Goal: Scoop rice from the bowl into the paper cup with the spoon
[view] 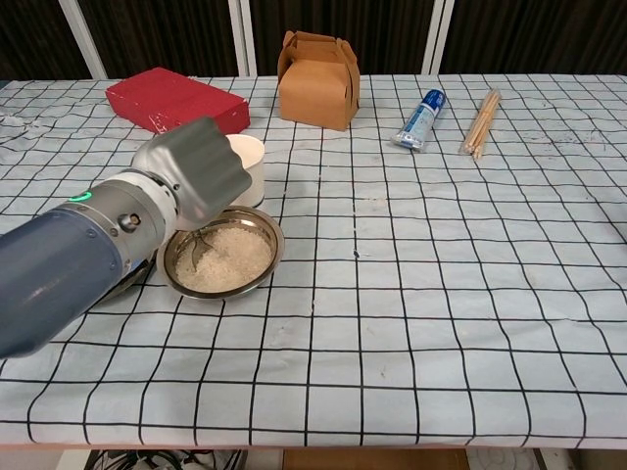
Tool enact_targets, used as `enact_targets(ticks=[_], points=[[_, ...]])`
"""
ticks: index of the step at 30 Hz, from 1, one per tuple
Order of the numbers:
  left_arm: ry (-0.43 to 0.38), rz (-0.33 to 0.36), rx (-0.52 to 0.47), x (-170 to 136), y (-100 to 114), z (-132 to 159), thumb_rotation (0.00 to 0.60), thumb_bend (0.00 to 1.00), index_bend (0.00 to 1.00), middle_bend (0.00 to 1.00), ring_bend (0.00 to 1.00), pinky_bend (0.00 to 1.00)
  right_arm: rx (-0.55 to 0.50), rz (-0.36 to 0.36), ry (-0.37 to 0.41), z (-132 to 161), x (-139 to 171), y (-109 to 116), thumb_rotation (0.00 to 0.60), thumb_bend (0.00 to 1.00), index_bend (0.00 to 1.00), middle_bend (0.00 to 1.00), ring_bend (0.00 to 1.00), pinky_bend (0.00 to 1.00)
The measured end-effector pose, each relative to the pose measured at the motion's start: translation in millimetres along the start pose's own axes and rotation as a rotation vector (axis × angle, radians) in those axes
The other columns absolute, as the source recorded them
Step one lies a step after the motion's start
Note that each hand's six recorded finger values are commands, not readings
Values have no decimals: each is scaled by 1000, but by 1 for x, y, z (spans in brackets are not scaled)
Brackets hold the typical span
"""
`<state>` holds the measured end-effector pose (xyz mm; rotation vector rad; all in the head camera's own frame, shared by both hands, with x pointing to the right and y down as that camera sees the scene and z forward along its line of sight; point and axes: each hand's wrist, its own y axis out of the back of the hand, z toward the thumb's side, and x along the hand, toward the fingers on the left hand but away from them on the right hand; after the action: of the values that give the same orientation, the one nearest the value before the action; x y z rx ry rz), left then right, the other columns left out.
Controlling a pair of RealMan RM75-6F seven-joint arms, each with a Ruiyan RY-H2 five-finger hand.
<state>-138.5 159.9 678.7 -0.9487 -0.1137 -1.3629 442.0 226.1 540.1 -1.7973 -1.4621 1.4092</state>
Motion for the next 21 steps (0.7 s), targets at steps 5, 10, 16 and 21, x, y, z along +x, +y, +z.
enact_targets(ticks=[5, 10, 16, 21], points=[[-13, 14, 5, -1, 5, 6, 600, 493, 807, 1000, 1000, 1000, -2, 0, -1, 0, 0, 0, 600, 197, 0, 0, 0, 183], [-22, 21, -2, -2, 10, 11, 600, 493, 807, 1000, 1000, 1000, -4, 0, -1, 0, 0, 0, 600, 197, 0, 0, 0, 183], [-15, 9, -41, -3, 11, 12, 600, 493, 807, 1000, 1000, 1000, -6, -1, -1, 0, 0, 1, 600, 197, 0, 0, 0, 183], [-1, 1, -85, -3, 9, 9, 600, 492, 807, 1000, 1000, 1000, -7, 0, 0, 0, 0, 0, 600, 197, 0, 0, 0, 184]])
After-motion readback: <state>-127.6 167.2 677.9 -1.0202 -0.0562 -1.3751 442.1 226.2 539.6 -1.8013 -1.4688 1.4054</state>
